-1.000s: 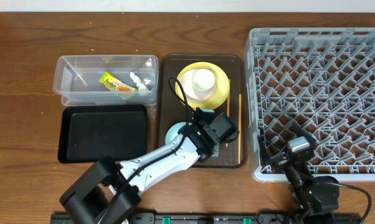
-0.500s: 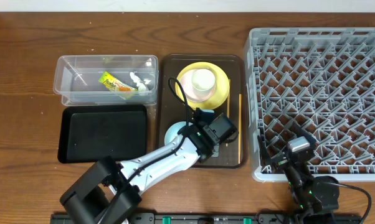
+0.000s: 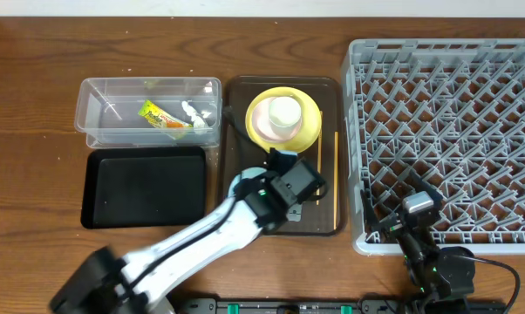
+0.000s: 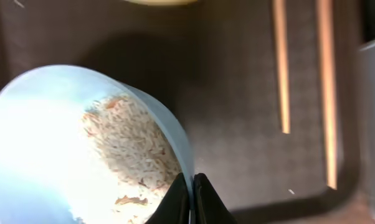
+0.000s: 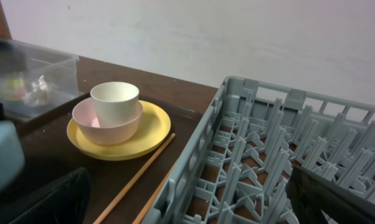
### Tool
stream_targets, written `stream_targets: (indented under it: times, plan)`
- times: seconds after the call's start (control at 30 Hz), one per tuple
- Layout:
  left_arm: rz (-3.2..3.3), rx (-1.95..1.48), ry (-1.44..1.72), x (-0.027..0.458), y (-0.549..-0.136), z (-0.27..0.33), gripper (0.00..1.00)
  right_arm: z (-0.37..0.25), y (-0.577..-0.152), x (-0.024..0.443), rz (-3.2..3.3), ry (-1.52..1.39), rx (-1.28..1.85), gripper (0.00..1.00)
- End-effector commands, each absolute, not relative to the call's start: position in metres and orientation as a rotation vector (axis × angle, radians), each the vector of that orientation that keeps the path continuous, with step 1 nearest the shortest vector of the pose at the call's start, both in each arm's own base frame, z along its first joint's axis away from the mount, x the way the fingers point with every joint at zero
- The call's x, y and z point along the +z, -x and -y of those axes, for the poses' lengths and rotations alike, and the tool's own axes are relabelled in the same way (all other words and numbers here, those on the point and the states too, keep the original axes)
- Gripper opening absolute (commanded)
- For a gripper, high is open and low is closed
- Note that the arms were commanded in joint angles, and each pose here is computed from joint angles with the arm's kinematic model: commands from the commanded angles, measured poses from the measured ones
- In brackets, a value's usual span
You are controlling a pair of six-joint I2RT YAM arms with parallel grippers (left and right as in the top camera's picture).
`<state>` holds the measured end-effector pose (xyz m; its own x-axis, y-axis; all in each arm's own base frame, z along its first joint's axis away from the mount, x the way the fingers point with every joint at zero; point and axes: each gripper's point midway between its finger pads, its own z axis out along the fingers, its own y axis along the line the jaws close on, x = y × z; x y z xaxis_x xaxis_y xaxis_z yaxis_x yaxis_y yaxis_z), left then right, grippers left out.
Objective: Sort waste into correct bins and load items into the dishwasher rack
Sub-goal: 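Lift the rice bowl with the left gripper over the black tray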
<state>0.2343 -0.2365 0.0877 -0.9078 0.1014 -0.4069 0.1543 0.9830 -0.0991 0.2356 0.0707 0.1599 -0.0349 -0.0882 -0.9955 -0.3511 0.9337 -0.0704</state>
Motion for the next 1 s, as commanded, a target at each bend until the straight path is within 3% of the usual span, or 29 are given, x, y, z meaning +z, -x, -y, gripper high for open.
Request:
stream_targets:
  times: [0.0,0.4,0.97]
  plan:
    - [-2.636,-0.24,-0.14,0.124,-0.243,0.225,0.06,-0.071,-0.235,0.159,-1.604,0.346,0.22,0.99]
    - [-2.443,-0.267,0.307,0.197,-0.273,0.114,0.07,-0.071,-0.235,0.159,-1.604,0.346,0.22,0.99]
    - [-2.558,-0.512,0.586,0.171,-0.29,0.034,0.08,-0.071,-0.235,0.159,-1.604,0.346,0.22,0.99]
